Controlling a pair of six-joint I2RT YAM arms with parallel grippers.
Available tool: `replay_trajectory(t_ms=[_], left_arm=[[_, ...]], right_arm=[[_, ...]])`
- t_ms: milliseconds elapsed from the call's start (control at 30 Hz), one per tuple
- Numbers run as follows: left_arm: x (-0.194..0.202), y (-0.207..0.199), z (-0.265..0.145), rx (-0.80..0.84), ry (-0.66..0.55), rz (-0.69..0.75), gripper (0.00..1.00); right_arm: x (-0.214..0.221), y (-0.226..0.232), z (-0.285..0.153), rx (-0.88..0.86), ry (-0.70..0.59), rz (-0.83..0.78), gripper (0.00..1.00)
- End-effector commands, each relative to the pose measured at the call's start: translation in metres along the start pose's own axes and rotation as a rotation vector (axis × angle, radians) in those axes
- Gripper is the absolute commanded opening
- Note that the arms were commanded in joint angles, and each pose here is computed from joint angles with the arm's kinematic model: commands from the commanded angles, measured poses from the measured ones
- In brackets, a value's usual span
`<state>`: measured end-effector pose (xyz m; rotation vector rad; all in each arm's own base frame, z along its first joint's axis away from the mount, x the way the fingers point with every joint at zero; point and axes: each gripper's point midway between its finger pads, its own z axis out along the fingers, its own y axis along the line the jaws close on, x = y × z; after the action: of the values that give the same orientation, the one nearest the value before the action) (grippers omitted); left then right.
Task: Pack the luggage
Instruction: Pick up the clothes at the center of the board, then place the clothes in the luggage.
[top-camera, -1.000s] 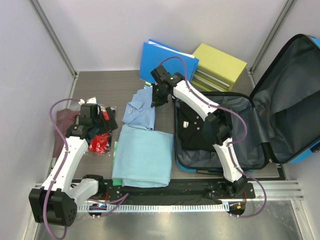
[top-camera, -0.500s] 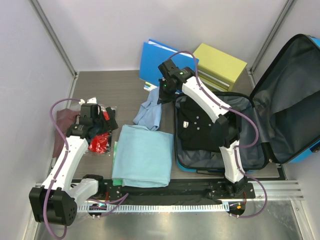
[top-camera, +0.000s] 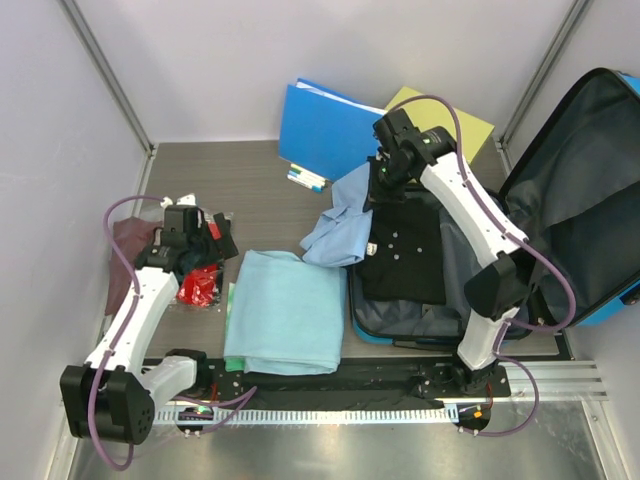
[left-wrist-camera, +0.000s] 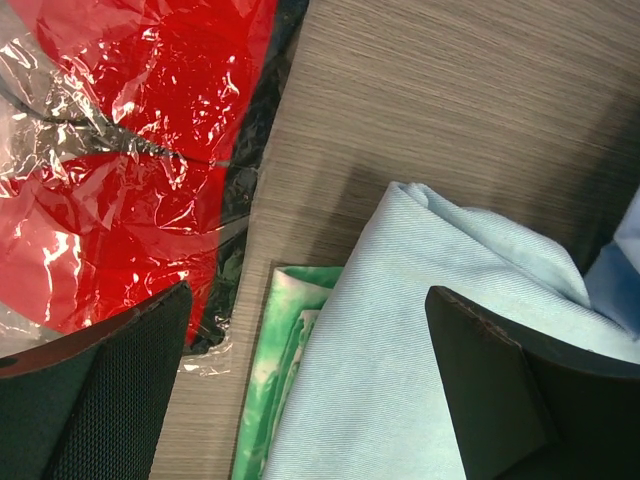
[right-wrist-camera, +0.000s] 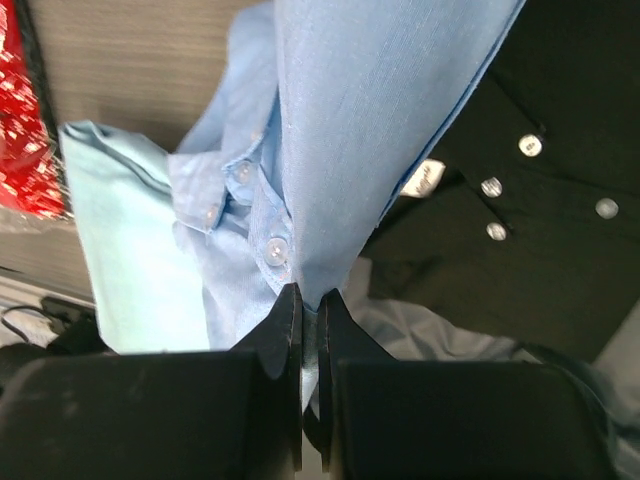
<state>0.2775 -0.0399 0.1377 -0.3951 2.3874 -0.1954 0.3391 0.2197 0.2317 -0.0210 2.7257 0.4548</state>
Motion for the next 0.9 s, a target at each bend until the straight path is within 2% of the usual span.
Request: replay_trajectory(t_ms=[0, 300, 867], left_arm=[[-0.011, -0.011, 0.003, 0.044, -0.031, -0.003, 1.0], [-0.013, -0.014, 0.003, 0.05, -0.026, 0.002, 1.0], [-0.016, -0.013, 0.002, 0.045, -0.037, 0.008, 1.0]], right_arm=[[0.029, -0.031, -0.023, 0.064, 0.048, -0.035, 0.01], [0.037, -0.09, -0.019, 0.176, 0.047, 0.009, 0.01], [0.032, -0.149, 0.003, 0.337, 0.002, 0.064, 0.01]])
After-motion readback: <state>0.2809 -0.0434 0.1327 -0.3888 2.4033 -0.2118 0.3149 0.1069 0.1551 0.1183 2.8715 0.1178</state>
